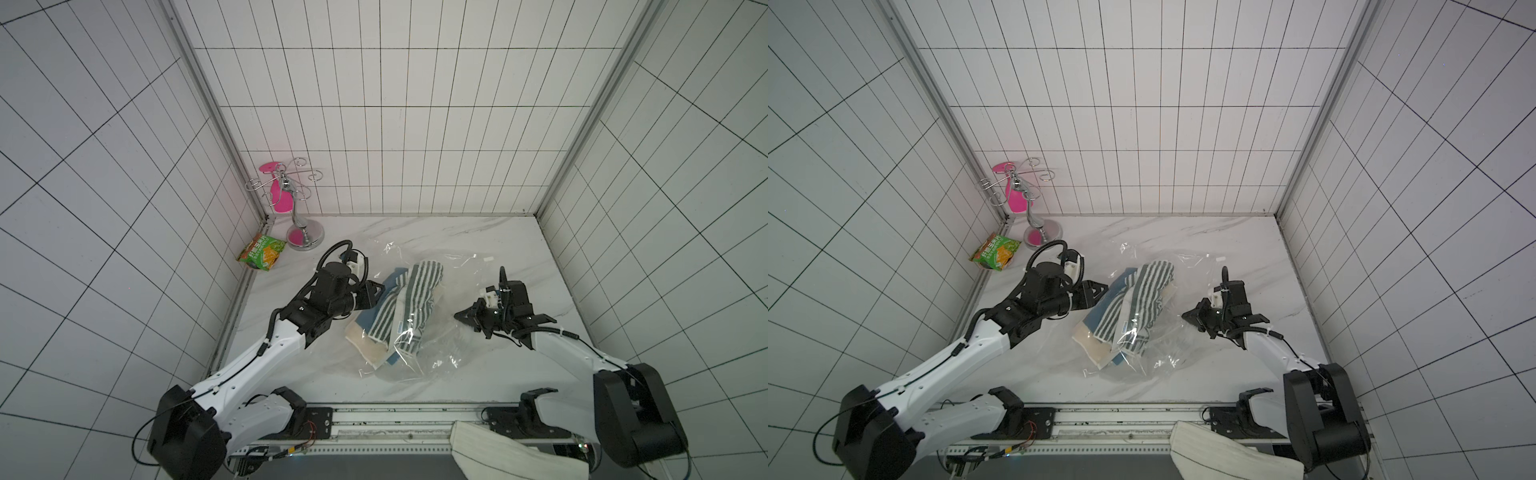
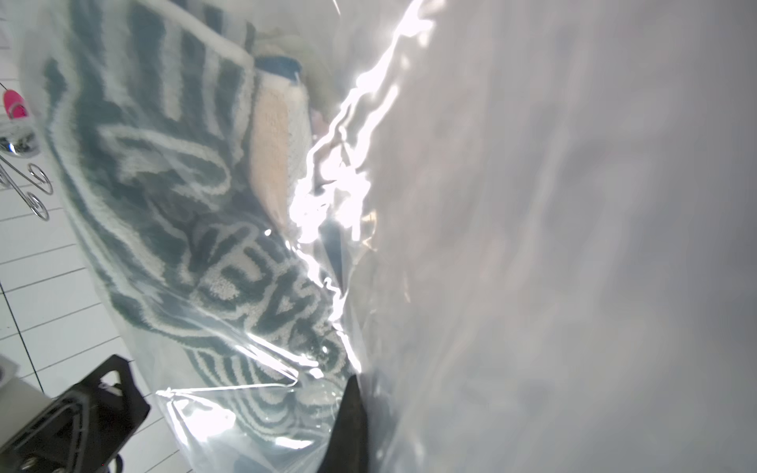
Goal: Place the folded towel into the vacuum bag
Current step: Adjust the vacuum bag at the center of the board.
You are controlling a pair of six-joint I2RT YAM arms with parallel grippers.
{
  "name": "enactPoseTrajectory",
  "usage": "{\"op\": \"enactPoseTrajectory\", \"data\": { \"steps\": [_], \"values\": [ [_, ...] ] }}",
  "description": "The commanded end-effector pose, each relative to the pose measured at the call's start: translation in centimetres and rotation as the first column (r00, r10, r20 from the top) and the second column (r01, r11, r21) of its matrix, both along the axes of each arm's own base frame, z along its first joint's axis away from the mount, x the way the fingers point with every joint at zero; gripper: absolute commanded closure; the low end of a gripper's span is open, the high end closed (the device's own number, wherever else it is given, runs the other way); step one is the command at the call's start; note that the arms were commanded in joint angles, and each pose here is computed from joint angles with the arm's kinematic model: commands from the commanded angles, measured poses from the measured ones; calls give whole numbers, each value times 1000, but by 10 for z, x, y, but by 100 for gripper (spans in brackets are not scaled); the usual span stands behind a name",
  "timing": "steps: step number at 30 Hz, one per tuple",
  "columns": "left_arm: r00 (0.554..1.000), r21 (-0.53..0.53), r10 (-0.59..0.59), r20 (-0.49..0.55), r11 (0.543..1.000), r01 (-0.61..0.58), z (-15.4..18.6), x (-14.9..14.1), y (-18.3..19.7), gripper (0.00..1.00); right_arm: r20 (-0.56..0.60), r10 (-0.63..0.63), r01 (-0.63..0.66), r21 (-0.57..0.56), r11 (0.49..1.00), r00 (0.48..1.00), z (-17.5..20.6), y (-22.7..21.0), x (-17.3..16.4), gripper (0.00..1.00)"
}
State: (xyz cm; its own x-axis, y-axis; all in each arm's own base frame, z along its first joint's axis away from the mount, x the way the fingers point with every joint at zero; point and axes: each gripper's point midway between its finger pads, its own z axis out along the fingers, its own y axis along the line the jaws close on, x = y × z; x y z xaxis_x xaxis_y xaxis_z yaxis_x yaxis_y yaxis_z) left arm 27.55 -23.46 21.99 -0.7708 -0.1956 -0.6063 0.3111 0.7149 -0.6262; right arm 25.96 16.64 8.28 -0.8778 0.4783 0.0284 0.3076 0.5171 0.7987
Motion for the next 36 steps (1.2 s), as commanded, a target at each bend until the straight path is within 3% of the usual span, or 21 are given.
{"op": "enactPoseTrajectory", "data": {
  "steps": [1,4,7,12,14,19,24,27,31,36],
  "values": [
    [994,36,-100,48,995,98,14,-18,-21,59,-23,48,-49,-19,999,999,-4,3,-2,77],
    [997,113,-79,-11,990,80,0,-28,-11,51,-69,-16,9,-103,995,997,-8,-24,-3,45],
    [996,218,53,-65,975,-37,-19,-37,26,46,-97,-81,42,-352,935,992,-2,-69,-23,32],
    [962,161,188,-199,974,-157,-51,-68,55,46,1,-175,142,-583,800,985,45,-125,-45,31],
    [936,145,232,-264,969,-199,-68,-80,63,47,59,-138,146,-587,797,989,68,-123,-37,34],
    [874,182,266,-407,961,-208,-116,-112,74,53,156,116,9,-633,774,981,118,-59,-1,42],
    [871,269,316,-377,937,-224,-145,-111,87,54,178,284,-93,-676,731,942,130,12,19,45],
    [872,299,357,-336,918,-260,-160,-96,88,54,204,344,-175,-569,803,917,125,59,27,45],
    [855,325,414,-313,892,-313,-171,-70,97,54,101,406,-333,-413,848,908,71,106,33,51],
    [847,345,450,-283,872,-348,-179,-29,103,54,54,223,-197,-296,935,973,28,92,70,60]
  ]
}}
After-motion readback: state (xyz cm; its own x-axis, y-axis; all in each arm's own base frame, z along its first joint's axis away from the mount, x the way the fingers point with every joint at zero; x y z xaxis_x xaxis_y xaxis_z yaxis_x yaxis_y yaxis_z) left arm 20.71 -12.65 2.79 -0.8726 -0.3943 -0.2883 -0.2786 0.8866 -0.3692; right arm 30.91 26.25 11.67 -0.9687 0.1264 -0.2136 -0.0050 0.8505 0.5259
